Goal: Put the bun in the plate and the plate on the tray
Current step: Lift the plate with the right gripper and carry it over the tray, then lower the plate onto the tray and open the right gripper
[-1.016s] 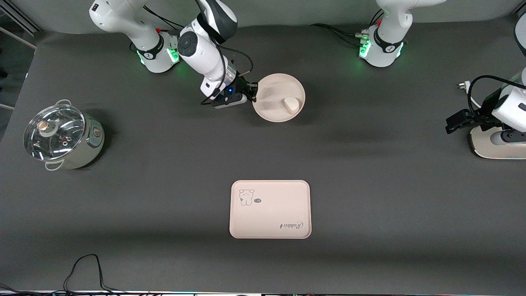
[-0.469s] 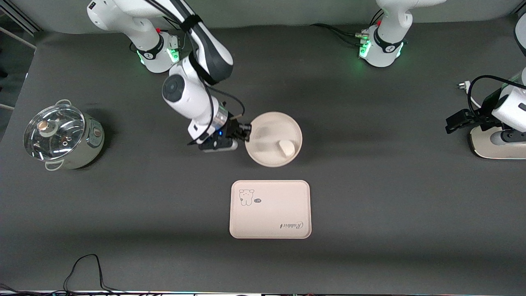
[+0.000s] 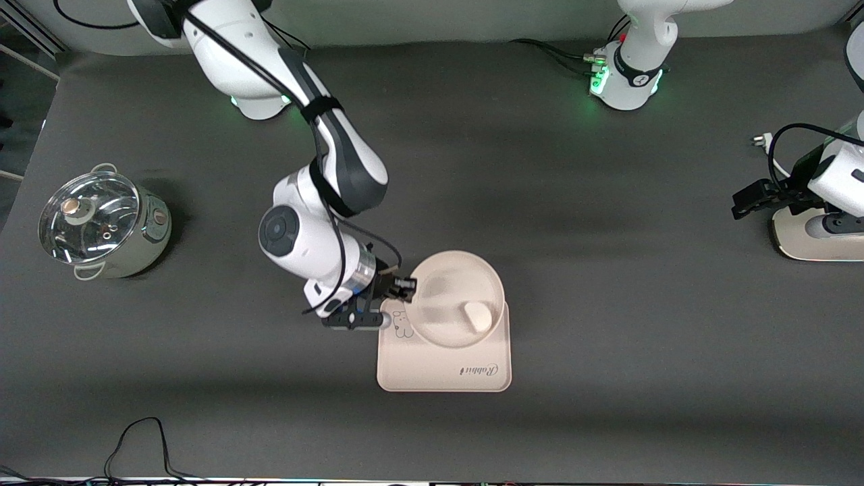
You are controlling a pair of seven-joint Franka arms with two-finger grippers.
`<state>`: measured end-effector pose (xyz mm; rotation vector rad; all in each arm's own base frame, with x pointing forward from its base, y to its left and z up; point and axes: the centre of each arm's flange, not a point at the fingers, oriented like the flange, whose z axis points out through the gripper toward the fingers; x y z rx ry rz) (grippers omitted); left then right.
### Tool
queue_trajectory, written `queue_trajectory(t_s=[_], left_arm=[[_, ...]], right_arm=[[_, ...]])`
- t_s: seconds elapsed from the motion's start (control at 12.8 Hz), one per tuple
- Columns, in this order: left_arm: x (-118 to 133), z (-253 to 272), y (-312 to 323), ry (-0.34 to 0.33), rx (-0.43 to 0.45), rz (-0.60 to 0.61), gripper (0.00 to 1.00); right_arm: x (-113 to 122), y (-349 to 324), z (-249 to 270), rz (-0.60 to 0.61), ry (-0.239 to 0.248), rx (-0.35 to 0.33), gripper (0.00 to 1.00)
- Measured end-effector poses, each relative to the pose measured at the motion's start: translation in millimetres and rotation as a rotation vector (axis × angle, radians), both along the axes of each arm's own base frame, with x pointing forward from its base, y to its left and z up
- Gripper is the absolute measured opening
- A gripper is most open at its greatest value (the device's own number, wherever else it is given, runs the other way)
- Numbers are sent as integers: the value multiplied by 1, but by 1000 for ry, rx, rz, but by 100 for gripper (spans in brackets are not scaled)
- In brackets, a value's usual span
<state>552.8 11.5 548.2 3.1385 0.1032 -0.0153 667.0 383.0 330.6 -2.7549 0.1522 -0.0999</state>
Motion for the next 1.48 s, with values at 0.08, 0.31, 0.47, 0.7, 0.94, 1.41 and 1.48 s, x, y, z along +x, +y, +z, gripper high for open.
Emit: queue_trajectory(t_s=[0.08,0.31,0.47,0.7,0.94,1.41,1.48], left_arm=[[0,0,0,0,0,0,100],[0,0,0,0,0,0,100],[0,0,0,0,0,0,100],[0,0,0,0,0,0,100],[0,0,0,0,0,0,100],[0,0,0,0,0,0,100],[0,0,0,0,0,0,100]], right_arm=[[12,0,-8,-4,-14,-2,4],[25,1,-45,-10,-21,-20,4],[26,2,-82,-20,-22,-35,4],[24,0,-129,-45,-4,-42,4],[23,-1,-143,-48,6,-48,4],[27,6,-125,-41,-20,-28,66],[28,8,-114,-34,-19,-22,78]])
